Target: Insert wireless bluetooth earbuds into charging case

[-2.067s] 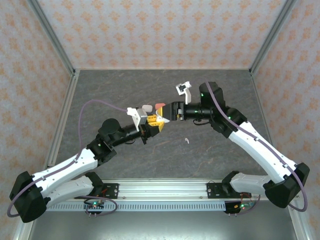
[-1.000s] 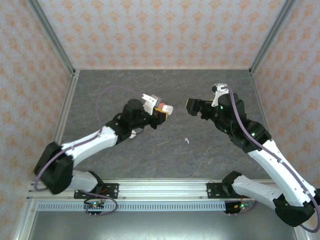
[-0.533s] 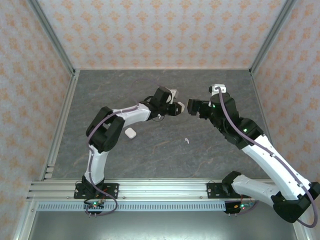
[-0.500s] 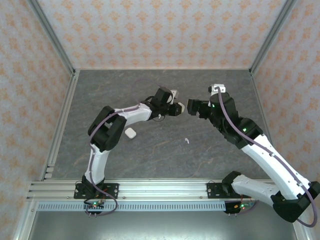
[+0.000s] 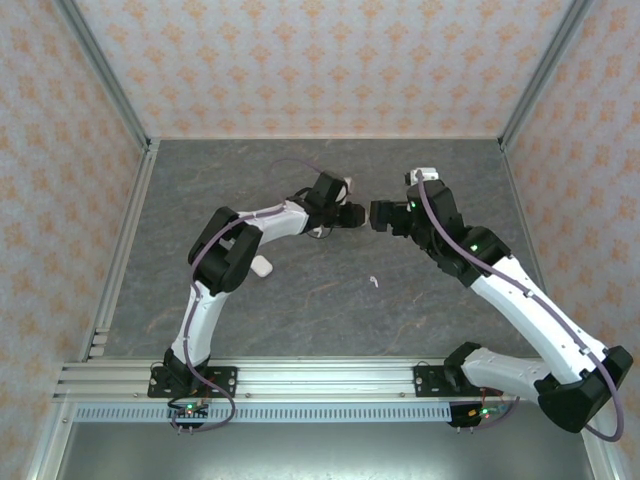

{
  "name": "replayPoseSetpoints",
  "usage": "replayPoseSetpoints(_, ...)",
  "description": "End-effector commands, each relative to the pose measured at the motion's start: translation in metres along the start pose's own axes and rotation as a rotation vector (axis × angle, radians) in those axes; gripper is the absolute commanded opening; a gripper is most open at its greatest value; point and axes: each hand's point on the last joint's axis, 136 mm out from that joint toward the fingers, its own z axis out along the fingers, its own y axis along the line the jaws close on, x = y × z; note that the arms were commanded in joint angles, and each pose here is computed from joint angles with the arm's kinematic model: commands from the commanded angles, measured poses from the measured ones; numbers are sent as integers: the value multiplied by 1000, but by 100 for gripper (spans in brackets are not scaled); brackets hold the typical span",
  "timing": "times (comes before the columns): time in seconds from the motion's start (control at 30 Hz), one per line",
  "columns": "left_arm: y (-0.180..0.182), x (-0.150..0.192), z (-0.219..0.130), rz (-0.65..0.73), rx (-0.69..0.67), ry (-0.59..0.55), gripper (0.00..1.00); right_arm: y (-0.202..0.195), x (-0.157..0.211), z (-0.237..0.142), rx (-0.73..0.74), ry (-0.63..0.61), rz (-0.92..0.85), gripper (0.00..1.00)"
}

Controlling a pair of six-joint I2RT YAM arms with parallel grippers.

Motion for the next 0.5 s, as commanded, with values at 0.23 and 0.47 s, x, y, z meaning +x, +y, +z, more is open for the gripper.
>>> replayPoseSetpoints(0.23,-6,-43,-55,46,-24,-79,50,6,-2,-6,-39,41,-15,99)
replayPoseSetpoints(0.47,-12,-73,-140,61,-2,-205,55,40,12,-3,-195,147,-30,99)
